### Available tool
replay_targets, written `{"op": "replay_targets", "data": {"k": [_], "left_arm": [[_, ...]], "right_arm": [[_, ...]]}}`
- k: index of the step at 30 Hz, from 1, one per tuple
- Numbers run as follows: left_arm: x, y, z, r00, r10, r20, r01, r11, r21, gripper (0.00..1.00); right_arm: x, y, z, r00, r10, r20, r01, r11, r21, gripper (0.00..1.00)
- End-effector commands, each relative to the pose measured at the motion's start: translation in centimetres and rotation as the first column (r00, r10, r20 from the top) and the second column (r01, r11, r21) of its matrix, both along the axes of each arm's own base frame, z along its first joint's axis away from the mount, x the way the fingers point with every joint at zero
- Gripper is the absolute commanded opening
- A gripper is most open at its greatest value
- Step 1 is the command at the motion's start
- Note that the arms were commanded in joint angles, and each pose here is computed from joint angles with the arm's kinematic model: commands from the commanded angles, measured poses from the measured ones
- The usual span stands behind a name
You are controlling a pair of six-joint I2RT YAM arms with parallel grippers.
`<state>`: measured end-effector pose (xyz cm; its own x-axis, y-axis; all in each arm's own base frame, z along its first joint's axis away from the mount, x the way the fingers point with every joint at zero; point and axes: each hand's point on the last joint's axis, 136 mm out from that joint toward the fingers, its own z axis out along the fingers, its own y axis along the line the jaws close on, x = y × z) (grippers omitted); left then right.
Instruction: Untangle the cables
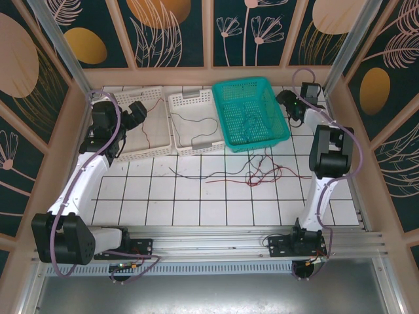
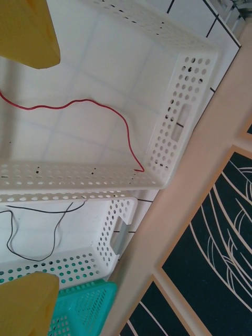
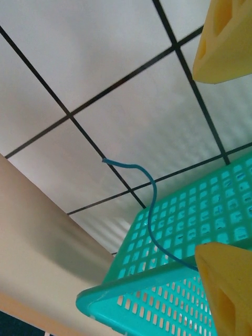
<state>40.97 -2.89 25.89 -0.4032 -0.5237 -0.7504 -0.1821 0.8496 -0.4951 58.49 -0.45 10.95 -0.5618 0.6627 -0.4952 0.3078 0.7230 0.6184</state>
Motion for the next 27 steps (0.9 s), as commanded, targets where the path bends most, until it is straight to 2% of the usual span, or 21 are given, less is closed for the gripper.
{"op": "replay_targets", "data": {"k": [1,6,15,20,27], "left_arm": [[0.5,0.2,0.3,1.000,0.002,0.021,-0.003,1.000,0.014,0.99],[0.6,0.2,0.1,1.000,-0.001,0.016,0.001,1.000,0.018,0.98],[0.8,0.1,-0.2,1.000,-0.010,0.009,0.010,1.000,0.024,0.98],[0.9,0.0,-0.1,1.000,-0.015,0.011,0.014,1.000,0.022,0.99],[0.9,-0.3,-0.3,1.000,-0.029,0.009,0.029,0.999,0.020,0.99]], "right_arm": [[2.5,0.2,3.3,0.992,-0.013,0.126,0.001,0.996,0.093,0.79],[3.6,-0.2,3.0,0.983,-0.046,0.175,0.011,0.980,0.198,0.76],[5.2,0.5,3.4,0.969,-0.036,0.245,-0.042,0.951,0.305,0.57],[5.8,0.5,4.0,0.961,-0.038,0.273,-0.054,0.944,0.324,0.43],[6.7,1.1,5.3,0.955,-0.007,0.296,-0.087,0.948,0.306,0.15]]}}
